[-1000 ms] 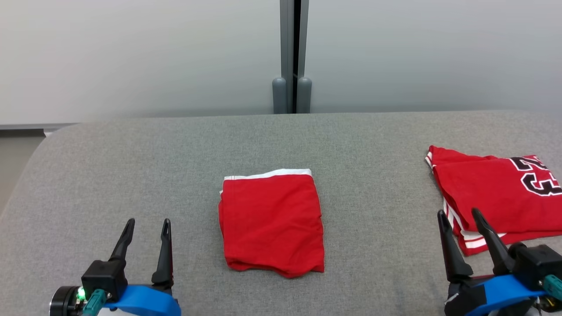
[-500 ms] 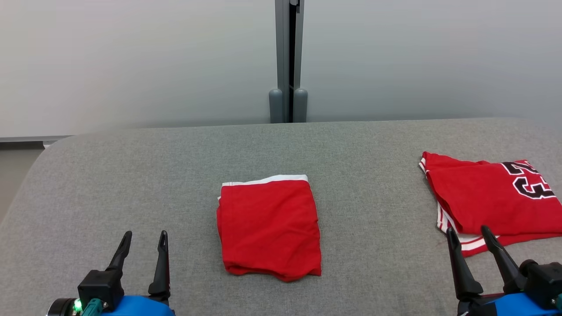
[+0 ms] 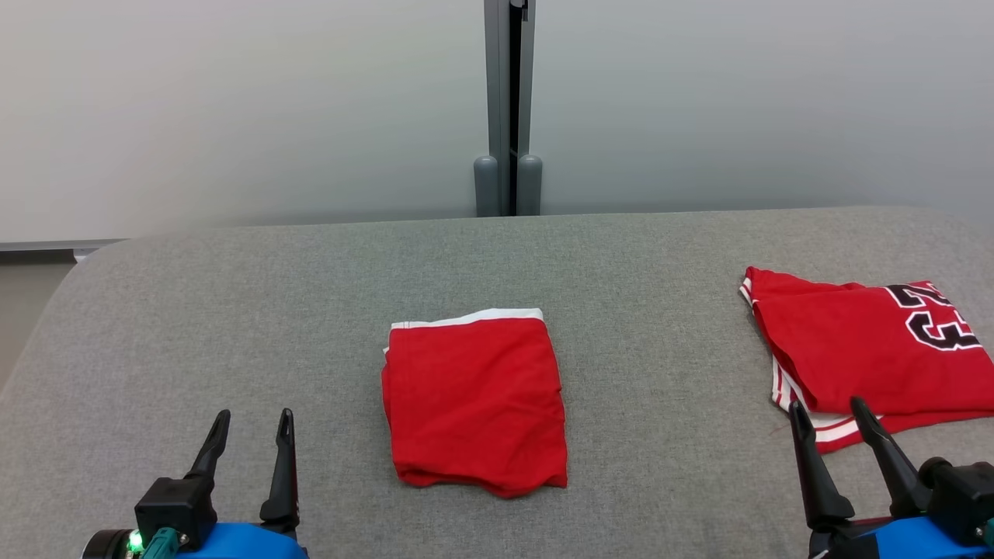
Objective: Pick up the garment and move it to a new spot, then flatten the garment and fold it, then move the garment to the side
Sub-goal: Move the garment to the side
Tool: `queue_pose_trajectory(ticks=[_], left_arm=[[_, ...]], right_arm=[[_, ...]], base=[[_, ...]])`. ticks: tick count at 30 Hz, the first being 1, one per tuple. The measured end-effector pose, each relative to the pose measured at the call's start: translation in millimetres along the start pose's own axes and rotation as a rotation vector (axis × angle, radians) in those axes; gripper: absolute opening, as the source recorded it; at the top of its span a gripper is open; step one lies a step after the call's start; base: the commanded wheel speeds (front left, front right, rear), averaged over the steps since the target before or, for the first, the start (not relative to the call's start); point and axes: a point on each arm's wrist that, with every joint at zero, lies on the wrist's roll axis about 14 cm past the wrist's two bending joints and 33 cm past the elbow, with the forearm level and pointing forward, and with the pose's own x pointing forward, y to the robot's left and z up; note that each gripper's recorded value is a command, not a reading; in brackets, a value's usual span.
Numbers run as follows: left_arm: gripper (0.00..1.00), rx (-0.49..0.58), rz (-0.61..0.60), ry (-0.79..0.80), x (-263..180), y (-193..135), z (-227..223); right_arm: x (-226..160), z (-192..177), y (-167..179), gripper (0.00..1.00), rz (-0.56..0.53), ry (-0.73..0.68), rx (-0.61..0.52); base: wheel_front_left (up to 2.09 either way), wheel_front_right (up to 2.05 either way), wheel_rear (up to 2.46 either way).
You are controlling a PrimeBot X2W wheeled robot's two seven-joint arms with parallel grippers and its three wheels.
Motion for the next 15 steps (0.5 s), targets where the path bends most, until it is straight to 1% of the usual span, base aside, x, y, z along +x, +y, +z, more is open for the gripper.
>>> queue_pose_trajectory(ticks=[5,8,11,15], left_arm=[[1.0,-0.001,0.006,-0.001,0,1,0],[1.0,-0.004,0.002,-0.035,8,1,9],[1.0,-0.002,-0.001,-0.073,20,2,19],[1.0,-0.007,0.005,-0.1,36,5,25]], right_arm=[[4,-6,5,1.0,0.016,0.021,0.003],[14,-11,13,1.0,0.041,0.035,0.013],[30,-19,27,1.0,0.085,0.059,0.021],[55,-43,59,1.0,0.18,0.125,0.038]], base=[[0.0,0.0,0.0],[0.0,0.0,0.0],[0.0,0.0,0.0],[0.0,0.0,0.0]])
